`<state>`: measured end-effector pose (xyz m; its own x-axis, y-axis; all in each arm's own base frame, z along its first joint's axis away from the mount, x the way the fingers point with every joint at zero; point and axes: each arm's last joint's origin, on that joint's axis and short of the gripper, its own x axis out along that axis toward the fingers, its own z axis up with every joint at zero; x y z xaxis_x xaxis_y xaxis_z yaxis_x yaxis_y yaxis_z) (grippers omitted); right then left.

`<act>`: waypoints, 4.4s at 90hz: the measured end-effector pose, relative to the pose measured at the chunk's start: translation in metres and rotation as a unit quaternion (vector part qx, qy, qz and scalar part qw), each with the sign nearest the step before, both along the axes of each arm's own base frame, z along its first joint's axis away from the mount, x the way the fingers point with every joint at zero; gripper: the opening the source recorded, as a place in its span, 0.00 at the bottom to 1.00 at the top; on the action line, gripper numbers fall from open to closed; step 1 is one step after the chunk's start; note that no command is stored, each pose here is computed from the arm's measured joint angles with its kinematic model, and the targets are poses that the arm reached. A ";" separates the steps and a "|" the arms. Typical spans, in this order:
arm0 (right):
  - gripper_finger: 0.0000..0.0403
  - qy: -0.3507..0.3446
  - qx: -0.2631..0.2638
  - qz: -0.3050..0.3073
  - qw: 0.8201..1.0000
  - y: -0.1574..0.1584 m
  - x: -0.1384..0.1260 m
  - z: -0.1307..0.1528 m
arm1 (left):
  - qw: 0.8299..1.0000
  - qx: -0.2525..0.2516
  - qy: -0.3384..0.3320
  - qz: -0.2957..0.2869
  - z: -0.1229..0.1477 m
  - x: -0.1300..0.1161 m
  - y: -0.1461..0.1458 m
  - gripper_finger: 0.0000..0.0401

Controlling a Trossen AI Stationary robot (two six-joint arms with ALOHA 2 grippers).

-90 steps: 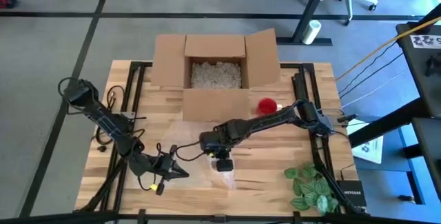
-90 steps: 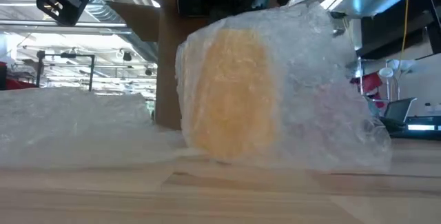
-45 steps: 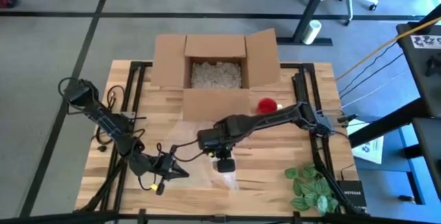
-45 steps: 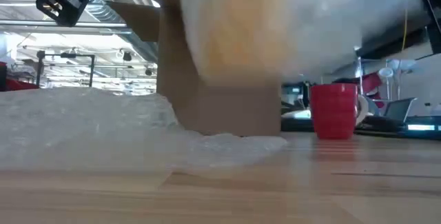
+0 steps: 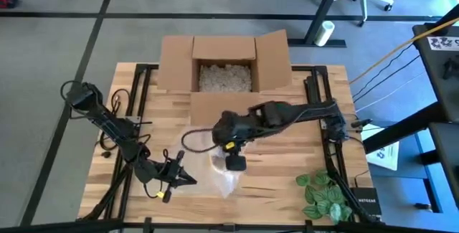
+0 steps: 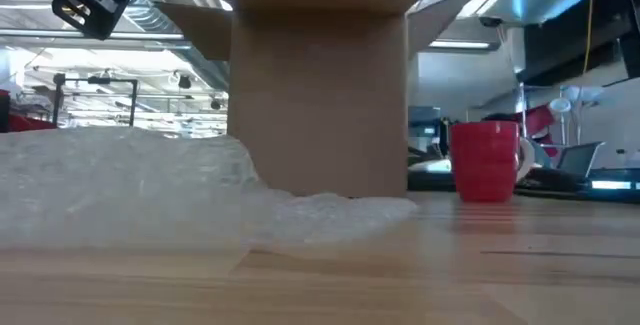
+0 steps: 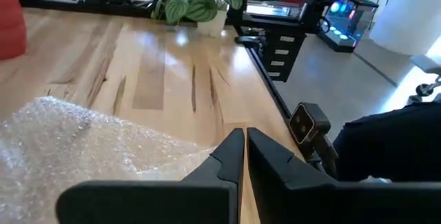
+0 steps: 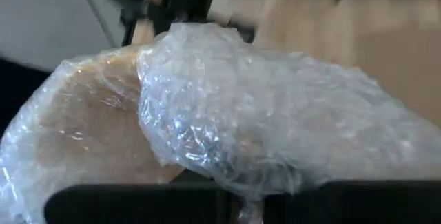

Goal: Wrap mug
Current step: Put the wrapped yellow mug into the box, then wrap the red mug using the bubble wrap

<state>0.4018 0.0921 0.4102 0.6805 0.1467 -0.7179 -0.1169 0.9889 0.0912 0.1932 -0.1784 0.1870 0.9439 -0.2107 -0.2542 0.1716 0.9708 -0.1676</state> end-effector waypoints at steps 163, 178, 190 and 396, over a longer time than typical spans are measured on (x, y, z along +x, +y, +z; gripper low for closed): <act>0.28 0.229 0.077 -0.249 0.938 -0.294 0.011 -0.122 | 0.991 0.016 0.127 0.042 -0.021 0.039 0.069 0.00; 0.38 0.218 0.111 -0.229 0.942 -0.292 0.013 -0.121 | 0.991 0.009 0.130 0.033 -0.021 0.038 0.067 0.00; 0.43 0.216 0.127 -0.232 0.940 -0.292 0.013 -0.120 | 0.991 0.002 0.132 0.031 -0.021 0.037 0.065 0.00; 0.00 0.235 0.122 -0.180 0.947 0.088 -0.162 -0.089 | 0.997 0.012 0.073 -0.037 -0.011 0.024 0.033 0.00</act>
<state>0.2399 0.1803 0.3212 0.3311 0.1668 -0.9287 0.3352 0.8993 0.2810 0.2168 -0.1458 0.1756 0.8785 -0.2704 -0.3938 0.2184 0.9605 -0.1724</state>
